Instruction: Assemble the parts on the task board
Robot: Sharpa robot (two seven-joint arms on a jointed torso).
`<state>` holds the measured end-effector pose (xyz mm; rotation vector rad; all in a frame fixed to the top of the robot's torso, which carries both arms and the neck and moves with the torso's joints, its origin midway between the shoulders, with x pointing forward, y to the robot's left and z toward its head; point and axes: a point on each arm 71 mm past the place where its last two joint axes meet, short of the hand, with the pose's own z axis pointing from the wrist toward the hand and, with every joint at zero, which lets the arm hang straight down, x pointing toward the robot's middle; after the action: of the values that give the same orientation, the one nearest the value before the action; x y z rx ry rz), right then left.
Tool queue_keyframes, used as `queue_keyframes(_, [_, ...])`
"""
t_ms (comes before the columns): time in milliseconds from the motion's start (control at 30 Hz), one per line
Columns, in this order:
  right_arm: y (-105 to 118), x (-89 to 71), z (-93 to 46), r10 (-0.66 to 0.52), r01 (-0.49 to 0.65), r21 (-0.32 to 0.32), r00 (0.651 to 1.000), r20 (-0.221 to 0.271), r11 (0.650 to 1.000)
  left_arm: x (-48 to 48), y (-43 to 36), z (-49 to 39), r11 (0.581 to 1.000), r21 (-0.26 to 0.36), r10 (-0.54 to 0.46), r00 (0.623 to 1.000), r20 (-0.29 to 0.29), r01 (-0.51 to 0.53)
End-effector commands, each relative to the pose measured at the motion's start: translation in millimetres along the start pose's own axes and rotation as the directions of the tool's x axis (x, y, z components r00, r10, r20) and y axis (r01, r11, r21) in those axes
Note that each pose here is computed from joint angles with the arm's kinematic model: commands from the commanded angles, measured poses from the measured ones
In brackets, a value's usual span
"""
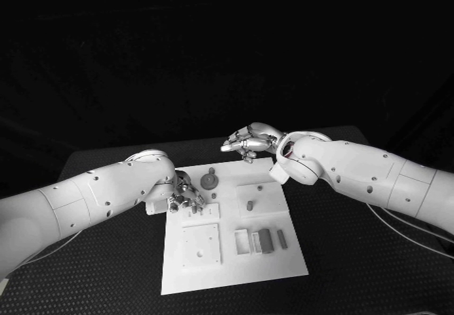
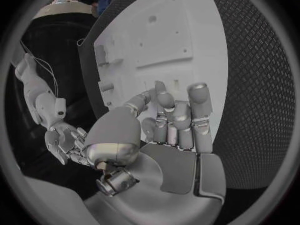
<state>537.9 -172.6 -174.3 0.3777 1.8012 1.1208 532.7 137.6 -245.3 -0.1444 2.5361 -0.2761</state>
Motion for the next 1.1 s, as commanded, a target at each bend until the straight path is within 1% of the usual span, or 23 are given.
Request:
queue_keyframes(33, [0.6, 1.4, 0.2, -0.002, 0.002, -0.006, 1.0, -0.014, 1.0, 4.3, -2.2, 0.5, 1.0, 0.014, 0.012, 1.0, -0.027, -0.012])
queue_keyframes(267, [0.4, 1.4, 0.0, -0.002, 0.002, -0.005, 1.0, -0.015, 1.0, 3.8, 0.7, 0.9, 1.0, 0.008, 0.008, 1.0, -0.025, -0.007])
queue_keyframes(633, [0.1, 1.1, 0.0, -0.002, 0.002, -0.004, 1.0, -0.015, 1.0, 7.1, -1.0, 0.4, 1.0, 0.02, 0.009, 0.999, -0.037, -0.008])
queue_keyframes(1100, [-0.1, 1.0, -0.1, -0.002, 0.002, -0.004, 1.0, -0.014, 1.0, 7.3, 0.9, 0.2, 1.0, 0.018, 0.005, 0.999, -0.045, -0.004])
